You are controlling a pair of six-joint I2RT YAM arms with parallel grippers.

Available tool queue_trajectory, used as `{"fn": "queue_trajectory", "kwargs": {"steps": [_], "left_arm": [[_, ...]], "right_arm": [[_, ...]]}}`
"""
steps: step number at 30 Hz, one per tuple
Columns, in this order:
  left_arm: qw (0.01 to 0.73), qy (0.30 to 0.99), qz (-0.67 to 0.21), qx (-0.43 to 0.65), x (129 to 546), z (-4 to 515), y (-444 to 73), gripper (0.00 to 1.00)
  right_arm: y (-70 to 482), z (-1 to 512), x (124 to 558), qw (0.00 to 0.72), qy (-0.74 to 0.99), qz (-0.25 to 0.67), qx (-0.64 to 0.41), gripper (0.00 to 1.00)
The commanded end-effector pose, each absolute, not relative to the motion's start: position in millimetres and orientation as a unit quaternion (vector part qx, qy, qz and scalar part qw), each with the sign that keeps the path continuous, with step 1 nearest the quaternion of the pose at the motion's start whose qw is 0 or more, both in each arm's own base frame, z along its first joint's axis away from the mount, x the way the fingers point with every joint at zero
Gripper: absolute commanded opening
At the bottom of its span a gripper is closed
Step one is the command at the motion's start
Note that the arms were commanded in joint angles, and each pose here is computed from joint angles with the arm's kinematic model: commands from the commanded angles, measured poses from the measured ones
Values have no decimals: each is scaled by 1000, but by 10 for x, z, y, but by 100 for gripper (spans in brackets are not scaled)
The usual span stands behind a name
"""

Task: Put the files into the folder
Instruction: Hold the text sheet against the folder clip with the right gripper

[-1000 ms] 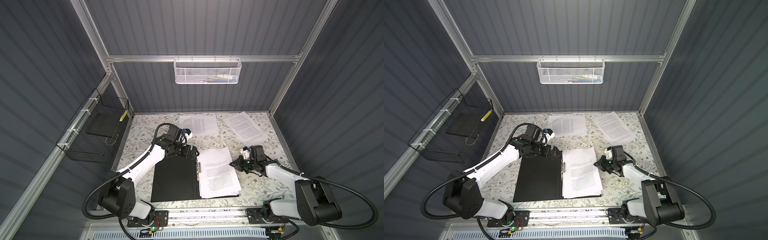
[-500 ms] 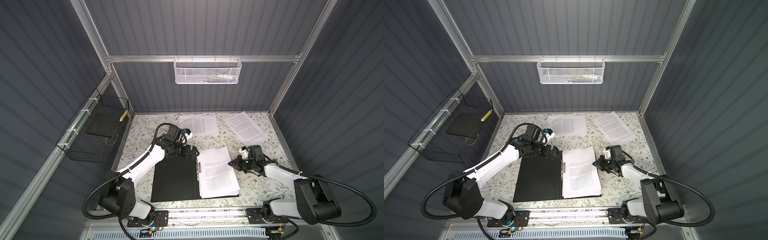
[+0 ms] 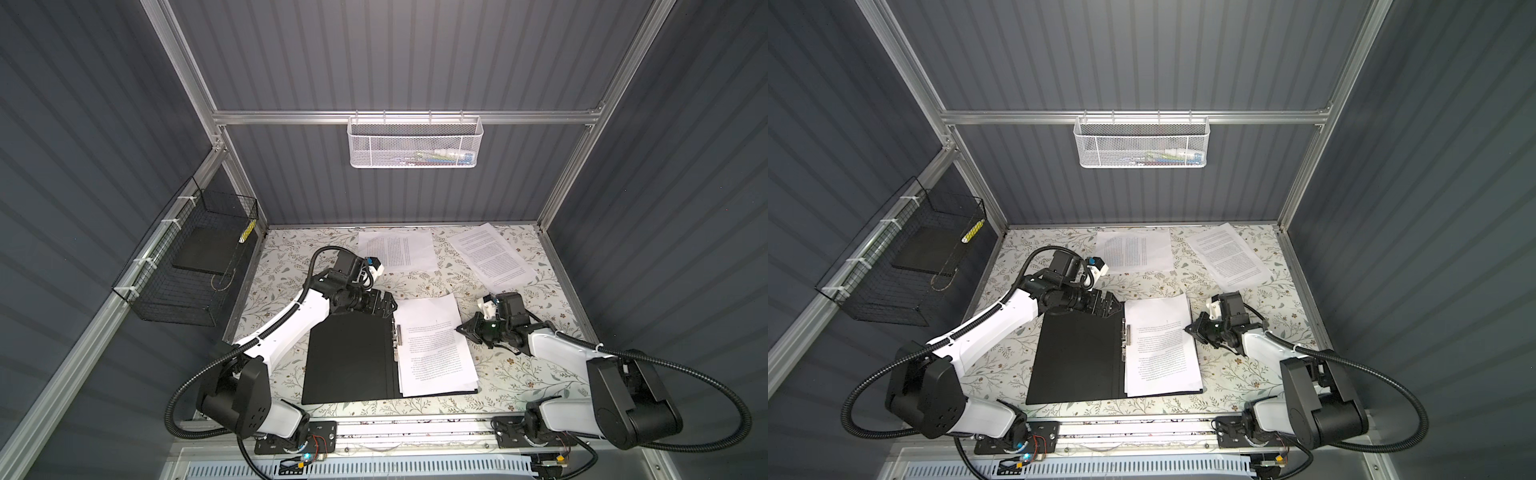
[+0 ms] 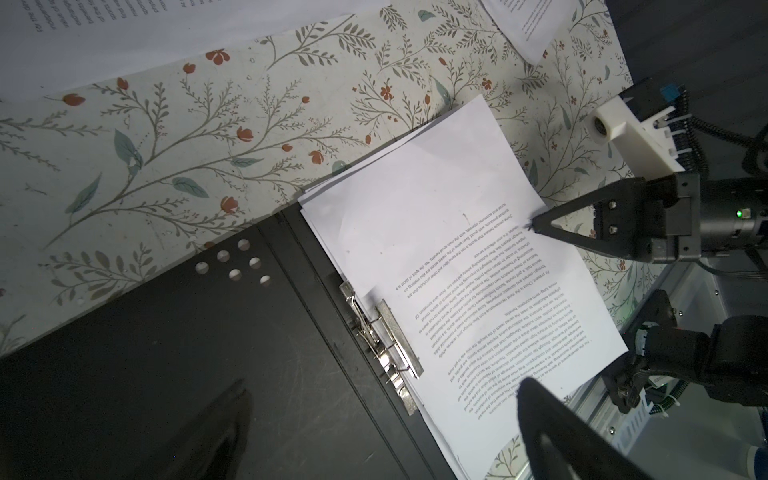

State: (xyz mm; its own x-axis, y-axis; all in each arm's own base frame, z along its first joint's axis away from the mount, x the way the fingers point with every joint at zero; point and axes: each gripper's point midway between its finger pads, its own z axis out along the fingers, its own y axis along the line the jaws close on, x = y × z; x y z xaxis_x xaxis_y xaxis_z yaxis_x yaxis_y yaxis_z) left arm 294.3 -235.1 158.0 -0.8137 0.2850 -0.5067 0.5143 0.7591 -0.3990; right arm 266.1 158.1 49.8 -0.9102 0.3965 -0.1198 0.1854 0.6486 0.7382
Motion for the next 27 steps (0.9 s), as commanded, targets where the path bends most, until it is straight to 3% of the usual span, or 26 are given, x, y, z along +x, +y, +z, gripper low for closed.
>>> {"fn": "queue_trajectory", "kwargs": {"steps": [1,20,24,27], "left_arm": [[209,916,-268,212,2937,1583,-2328,100],[204,917,-272,209,2941,1566,-2345,100],[204,925,-259,190,2985,1534,-2300,100],[212,934,-246,147,3102,1517,-2228,100]], "right_arm": [[1598,478,2607,131,899,388,157,0],[1586,431,2538,130,898,389,159,2],[1576,449,2558,137,898,387,160,20],[1515,482,2596,152,900,371,168,51]]}}
